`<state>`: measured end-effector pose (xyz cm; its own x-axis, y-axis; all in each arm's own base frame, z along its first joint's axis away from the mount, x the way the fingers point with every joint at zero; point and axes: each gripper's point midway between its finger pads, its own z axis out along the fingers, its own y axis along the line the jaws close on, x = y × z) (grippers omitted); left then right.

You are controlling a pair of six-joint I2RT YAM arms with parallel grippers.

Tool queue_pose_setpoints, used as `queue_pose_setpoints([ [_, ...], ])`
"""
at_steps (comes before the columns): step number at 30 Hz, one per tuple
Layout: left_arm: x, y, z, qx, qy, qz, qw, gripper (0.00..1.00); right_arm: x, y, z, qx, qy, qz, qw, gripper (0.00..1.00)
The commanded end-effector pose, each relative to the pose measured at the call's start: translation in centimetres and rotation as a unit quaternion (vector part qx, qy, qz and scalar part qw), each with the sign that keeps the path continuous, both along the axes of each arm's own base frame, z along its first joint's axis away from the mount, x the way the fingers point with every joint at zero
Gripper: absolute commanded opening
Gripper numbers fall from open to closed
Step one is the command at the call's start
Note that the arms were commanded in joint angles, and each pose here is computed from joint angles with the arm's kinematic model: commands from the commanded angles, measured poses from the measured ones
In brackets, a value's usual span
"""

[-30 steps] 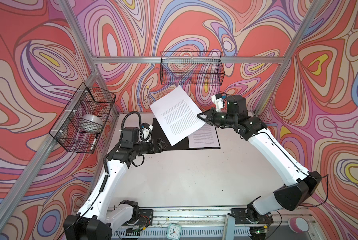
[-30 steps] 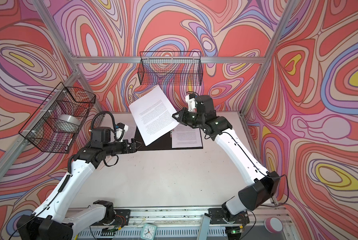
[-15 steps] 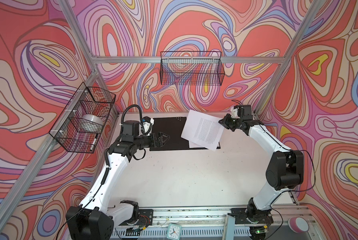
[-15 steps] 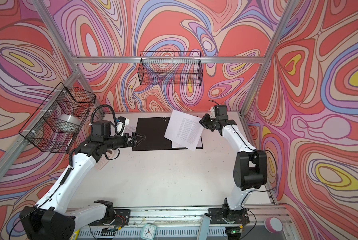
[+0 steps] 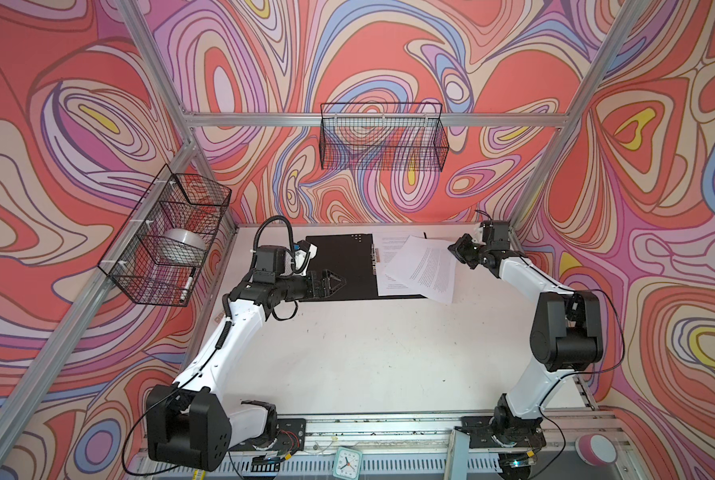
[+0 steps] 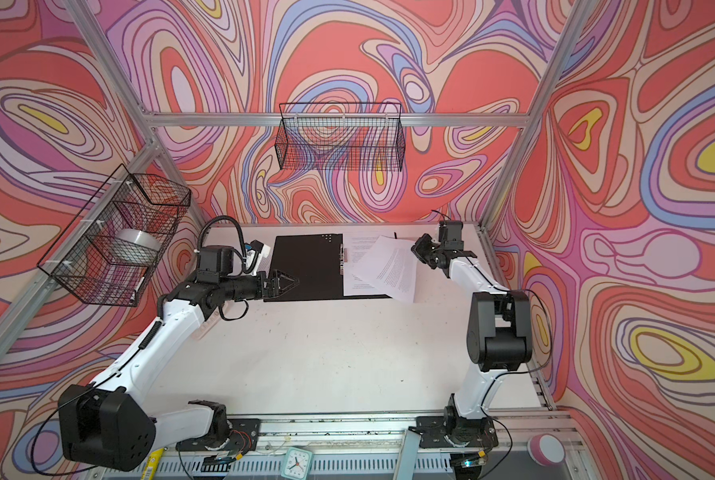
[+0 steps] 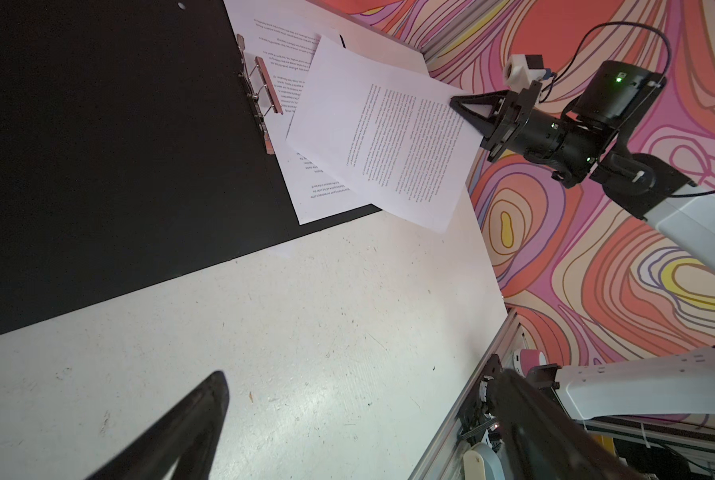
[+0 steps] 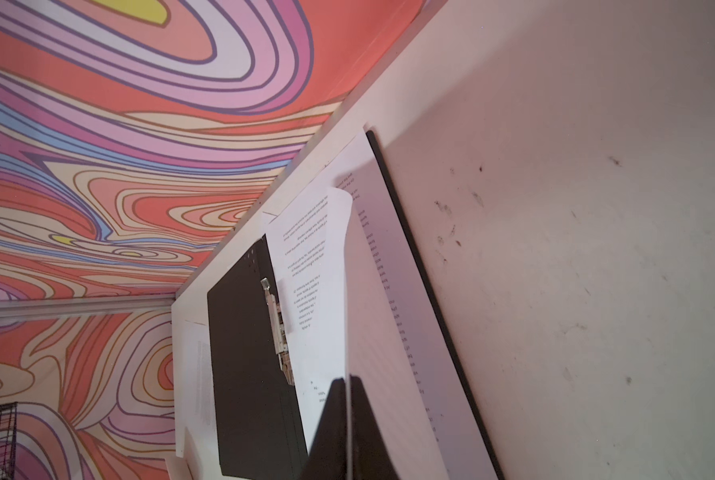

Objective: Put the files into the folder

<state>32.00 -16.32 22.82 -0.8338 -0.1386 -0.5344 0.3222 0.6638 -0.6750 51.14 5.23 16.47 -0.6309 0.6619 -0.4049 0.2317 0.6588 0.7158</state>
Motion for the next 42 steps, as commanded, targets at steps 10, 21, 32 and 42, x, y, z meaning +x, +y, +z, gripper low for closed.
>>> queue_pose_setpoints([
  [10, 0.1, -0.3, -0.3, -0.012, 0.006, -0.010, 1.000, 1.00, 4.0, -5.5, 3.4, 0.037, -0.050, -0.096, 0.993, 0.00],
  [21, 0.0, -0.6, -0.5, -0.022, 0.016, -0.016, 1.000, 1.00, 1.5, -1.7, -1.0, 0.056, -0.029, -0.111, 0.992, 0.00],
  [32, -0.1, -0.7, -0.5, -0.026, 0.019, -0.017, 0.999, 1.00, 1.6, 2.8, -3.0, 0.070, -0.031, -0.122, 0.990, 0.00],
  [42, -0.1, -0.8, -0.2, -0.032, 0.014, -0.020, 0.999, 1.00, -1.1, 4.5, -5.5, 0.066, -0.003, -0.110, 0.992, 0.00],
])
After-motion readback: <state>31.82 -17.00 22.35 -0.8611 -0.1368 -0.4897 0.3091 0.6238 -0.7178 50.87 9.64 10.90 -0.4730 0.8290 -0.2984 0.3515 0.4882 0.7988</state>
